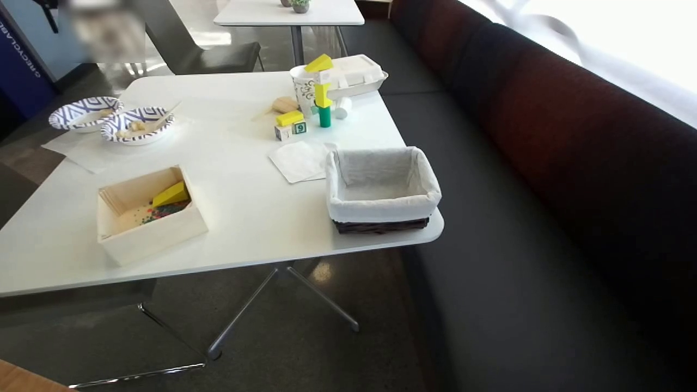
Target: Move the two bowls and the napkin they are on to the center of the table
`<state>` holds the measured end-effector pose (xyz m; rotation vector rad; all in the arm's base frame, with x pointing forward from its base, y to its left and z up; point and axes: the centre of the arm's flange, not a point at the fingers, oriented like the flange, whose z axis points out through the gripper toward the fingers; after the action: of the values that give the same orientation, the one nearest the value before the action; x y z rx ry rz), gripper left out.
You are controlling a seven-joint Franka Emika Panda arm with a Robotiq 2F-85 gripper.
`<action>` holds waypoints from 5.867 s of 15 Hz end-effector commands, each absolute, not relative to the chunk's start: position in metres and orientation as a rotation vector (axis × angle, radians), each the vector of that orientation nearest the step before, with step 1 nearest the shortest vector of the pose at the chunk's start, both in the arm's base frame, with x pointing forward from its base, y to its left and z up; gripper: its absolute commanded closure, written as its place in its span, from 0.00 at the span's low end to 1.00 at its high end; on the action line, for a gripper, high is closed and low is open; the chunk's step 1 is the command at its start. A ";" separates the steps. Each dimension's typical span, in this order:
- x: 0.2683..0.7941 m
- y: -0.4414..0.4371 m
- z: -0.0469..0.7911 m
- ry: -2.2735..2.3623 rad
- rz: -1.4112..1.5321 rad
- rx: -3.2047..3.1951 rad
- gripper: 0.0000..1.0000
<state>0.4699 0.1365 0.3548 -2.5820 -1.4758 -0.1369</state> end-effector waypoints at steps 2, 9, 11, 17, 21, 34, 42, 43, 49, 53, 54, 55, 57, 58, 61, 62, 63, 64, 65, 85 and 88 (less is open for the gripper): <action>0.471 0.136 0.355 -1.473 -0.138 -2.584 0.00; 0.474 0.136 0.359 -1.448 -0.155 -2.599 0.00; 0.484 0.152 0.348 -1.442 -0.174 -2.594 0.00; 0.512 0.190 0.304 -1.484 -0.208 -2.588 0.00; 0.531 0.204 0.261 -1.460 -0.250 -2.597 0.00; 0.562 0.197 0.185 -1.346 -0.285 -2.738 0.00; 0.569 0.207 0.171 -1.362 -0.300 -2.734 0.00; 0.569 0.208 0.168 -1.362 -0.297 -2.738 0.00; 0.579 0.209 0.149 -1.299 -0.344 -2.771 0.00; 0.583 0.215 0.136 -1.275 -0.355 -2.780 0.16; 0.584 0.215 0.134 -1.278 -0.352 -2.783 0.38; 0.584 0.216 0.132 -1.279 -0.346 -2.786 0.40; 0.587 0.215 0.130 -1.272 -0.349 -2.788 0.50; 0.587 0.214 0.129 -1.272 -0.348 -2.787 0.60; 0.589 0.213 0.125 -1.266 -0.343 -2.789 0.79; 0.589 0.213 0.125 -1.265 -0.341 -2.791 0.81; 0.589 0.213 0.124 -1.263 -0.335 -2.793 0.84; 0.590 0.212 0.125 -1.260 -0.336 -2.795 0.84; 0.591 0.211 0.124 -1.258 -0.336 -2.800 0.87; 0.630 0.044 0.121 -0.554 -0.323 -3.172 0.99; 0.631 0.041 0.127 -0.458 -0.325 -3.163 0.62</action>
<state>0.6313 0.0388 0.1354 -3.1667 -0.5582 -0.3495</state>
